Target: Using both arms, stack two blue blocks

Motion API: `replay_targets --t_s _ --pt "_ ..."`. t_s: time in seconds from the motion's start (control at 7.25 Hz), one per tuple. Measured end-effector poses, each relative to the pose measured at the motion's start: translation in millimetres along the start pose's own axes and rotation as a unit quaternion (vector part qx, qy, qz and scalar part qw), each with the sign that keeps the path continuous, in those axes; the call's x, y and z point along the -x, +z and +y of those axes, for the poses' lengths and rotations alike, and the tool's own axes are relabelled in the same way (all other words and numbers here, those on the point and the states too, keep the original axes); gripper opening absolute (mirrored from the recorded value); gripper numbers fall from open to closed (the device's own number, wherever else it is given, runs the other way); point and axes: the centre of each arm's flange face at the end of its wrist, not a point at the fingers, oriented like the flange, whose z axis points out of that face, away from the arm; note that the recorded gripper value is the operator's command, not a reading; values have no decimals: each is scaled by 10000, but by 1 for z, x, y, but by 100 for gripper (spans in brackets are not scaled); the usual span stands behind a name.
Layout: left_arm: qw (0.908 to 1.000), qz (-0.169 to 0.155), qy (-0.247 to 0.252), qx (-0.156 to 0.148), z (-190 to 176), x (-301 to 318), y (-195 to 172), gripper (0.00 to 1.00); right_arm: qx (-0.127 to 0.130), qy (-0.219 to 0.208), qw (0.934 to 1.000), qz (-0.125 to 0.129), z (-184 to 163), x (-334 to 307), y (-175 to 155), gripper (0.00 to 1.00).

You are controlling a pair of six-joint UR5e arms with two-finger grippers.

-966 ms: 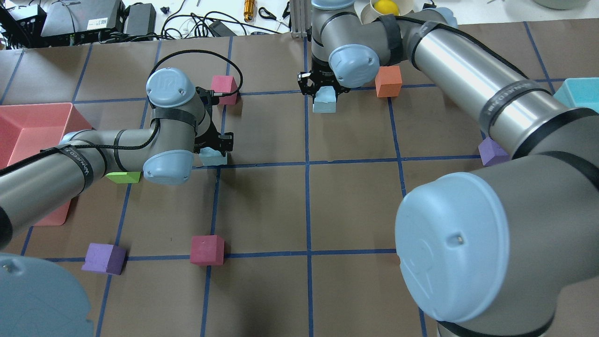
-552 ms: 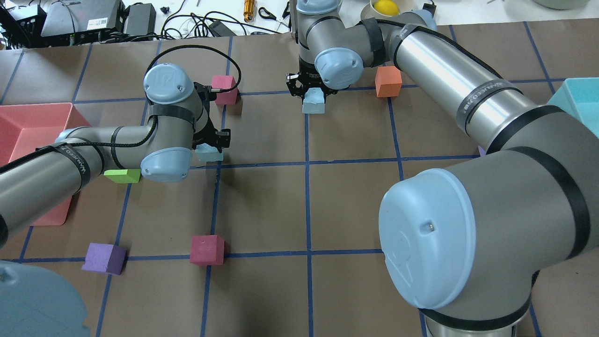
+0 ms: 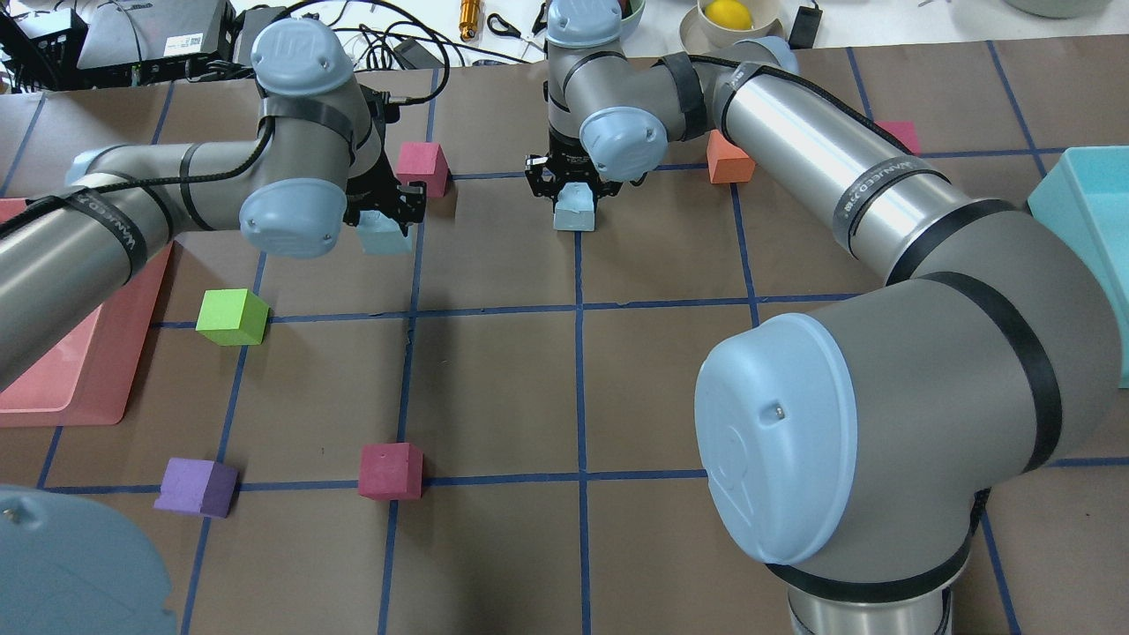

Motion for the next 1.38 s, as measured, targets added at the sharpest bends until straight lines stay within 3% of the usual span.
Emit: replay_targets --t_s 0.28,0.55,0.97,1.24,1.38 --pt "9999 31 65 -104 -13 -9 -20 0 -5 9 10000 30 1 0 -2 100" --pt "9998 67 140 -160 -19 -22 -26 0 3 41 10000 46 3 -6 -25 100" --pt "9997 123 53 -188 -21 -45 -27 0 151 479 9987 76 11 -85 -129 100" --pt "9992 286 -95 -258 -29 -84 -29 0 372 299 9987 178 35 -153 -197 100" --pt "9987 348 -175 -320 -38 -107 -29 0 470 207 9981 346 57 -178 -216 100"
